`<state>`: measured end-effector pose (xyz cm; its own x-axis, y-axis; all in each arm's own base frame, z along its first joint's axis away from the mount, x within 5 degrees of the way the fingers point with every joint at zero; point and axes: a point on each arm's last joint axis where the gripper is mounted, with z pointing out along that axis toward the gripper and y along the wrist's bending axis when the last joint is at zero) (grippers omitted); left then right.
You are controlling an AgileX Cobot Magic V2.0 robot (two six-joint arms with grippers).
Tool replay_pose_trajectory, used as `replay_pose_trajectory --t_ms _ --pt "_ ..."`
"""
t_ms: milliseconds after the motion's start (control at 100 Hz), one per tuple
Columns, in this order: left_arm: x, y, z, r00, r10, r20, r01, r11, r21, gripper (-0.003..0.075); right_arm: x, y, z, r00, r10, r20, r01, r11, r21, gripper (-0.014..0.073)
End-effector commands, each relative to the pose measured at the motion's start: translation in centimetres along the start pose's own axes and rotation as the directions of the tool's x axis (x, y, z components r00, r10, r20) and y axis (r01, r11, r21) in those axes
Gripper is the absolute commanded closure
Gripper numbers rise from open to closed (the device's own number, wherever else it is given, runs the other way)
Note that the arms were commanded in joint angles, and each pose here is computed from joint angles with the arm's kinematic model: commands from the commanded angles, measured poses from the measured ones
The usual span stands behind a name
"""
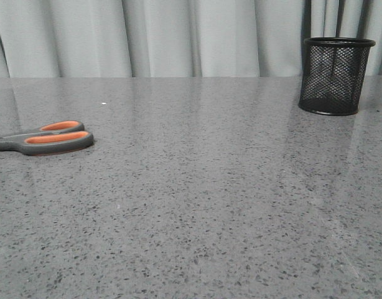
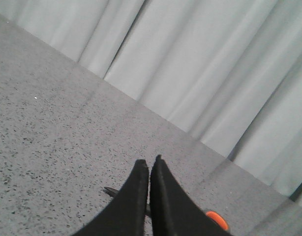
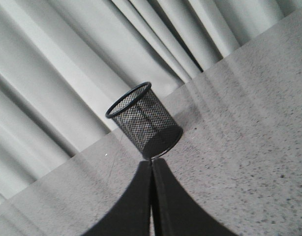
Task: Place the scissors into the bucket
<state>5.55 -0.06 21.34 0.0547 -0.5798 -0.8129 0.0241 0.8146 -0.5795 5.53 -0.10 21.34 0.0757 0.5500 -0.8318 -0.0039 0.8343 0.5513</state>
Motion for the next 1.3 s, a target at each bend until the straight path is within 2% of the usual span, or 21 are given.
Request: replay_pose_trajectory --t_ms 0,120,210,320,420,540,650,810,930,1030,1150,1200,1250,1290 --pt "-2.2 -1.5 -0.6 0.996 -0.006 0.084 0.001 0.999 0.054 0.0741 -2.5 1.6 -0.4 0.996 -0.03 0.086 0.033 0.999 -0.04 0.0662" --pt "-4.3 -3.6 -0.9 0.991 0.118 0.059 -0.122 0.989 0.083 0.0741 -4.3 3.3 0.1 0.992 -0.126 -0.006 0.125 0.991 -0.049 0.0662" --pt "-6.2 -5.2 -0.9 0.965 0.262 0.015 -0.262 0.962 0.077 0.0741 -5.4 4.5 1.0 0.976 -0.182 -0.115 0.178 0.983 -0.043 0.0662" --pt "-8.1 -6.7 0.2 0.901 0.417 -0.122 -0.413 0.909 0.057 0.0741 -7.3 6.0 3.0 0.935 -0.253 -0.248 0.252 0.967 -0.034 0.0662" --pt "-9.8 -8.2 1.4 0.835 0.497 -0.236 -0.49 0.867 0.091 0.0741 -8.6 7.1 5.1 0.88 -0.287 -0.378 0.294 0.955 -0.04 0.0662" --pt "-10.8 -9.2 3.2 0.768 0.522 -0.371 -0.515 0.848 0.127 0.0741 -9.5 8.2 7.2 0.791 -0.314 -0.524 0.332 0.941 -0.064 0.0662" --pt "-11.8 -10.0 4.5 0.739 0.514 -0.435 -0.508 0.85 0.142 0.0741 -10.3 8.8 8.8 0.729 -0.324 -0.603 0.356 0.932 -0.07 0.0664" --pt "-12.2 -10.4 6.2 0.712 0.497 -0.496 -0.494 0.857 0.15 0.074 -11.0 9.3 9.9 0.704 -0.344 -0.621 0.374 0.923 -0.088 0.0664" --pt "-11.8 -10.5 7.2 0.661 0.537 -0.525 -0.508 0.834 0.215 0.0728 -11.2 9.4 9.9 0.696 -0.365 -0.618 0.389 0.916 -0.103 0.065" --pt "-11.4 -10.8 8.0 0.649 0.537 -0.539 -0.476 0.839 0.263 0.0643 -11.1 9.4 9.9 0.69 -0.363 -0.626 0.388 0.916 -0.103 0.0538" --pt "-10.7 -11.0 9.0 0.629 0.54 -0.559 -0.435 0.841 0.322 0.0468 -11.0 9.3 9.8 0.68 -0.36 -0.638 0.387 0.916 -0.105 0.026" --pt "-10.4 -11.1 9.4 0.621 0.541 -0.567 -0.413 0.841 0.35 0.0405 -11.0 9.3 9.8 0.68 -0.36 -0.638 0.387 0.916 -0.105 0.0176" --pt "-10.1 -11.2 9.8 0.609 0.546 -0.576 -0.392 0.838 0.38 0.037 -11.0 9.3 9.8 0.68 -0.36 -0.638 0.387 0.916 -0.105 0.0136" --pt "-9.9 -11.3 10.1 0.593 0.559 -0.579 -0.38 0.829 0.411 0.0368 -11.0 9.3 9.8 0.68 -0.36 -0.638 0.387 0.916 -0.105 0.014"
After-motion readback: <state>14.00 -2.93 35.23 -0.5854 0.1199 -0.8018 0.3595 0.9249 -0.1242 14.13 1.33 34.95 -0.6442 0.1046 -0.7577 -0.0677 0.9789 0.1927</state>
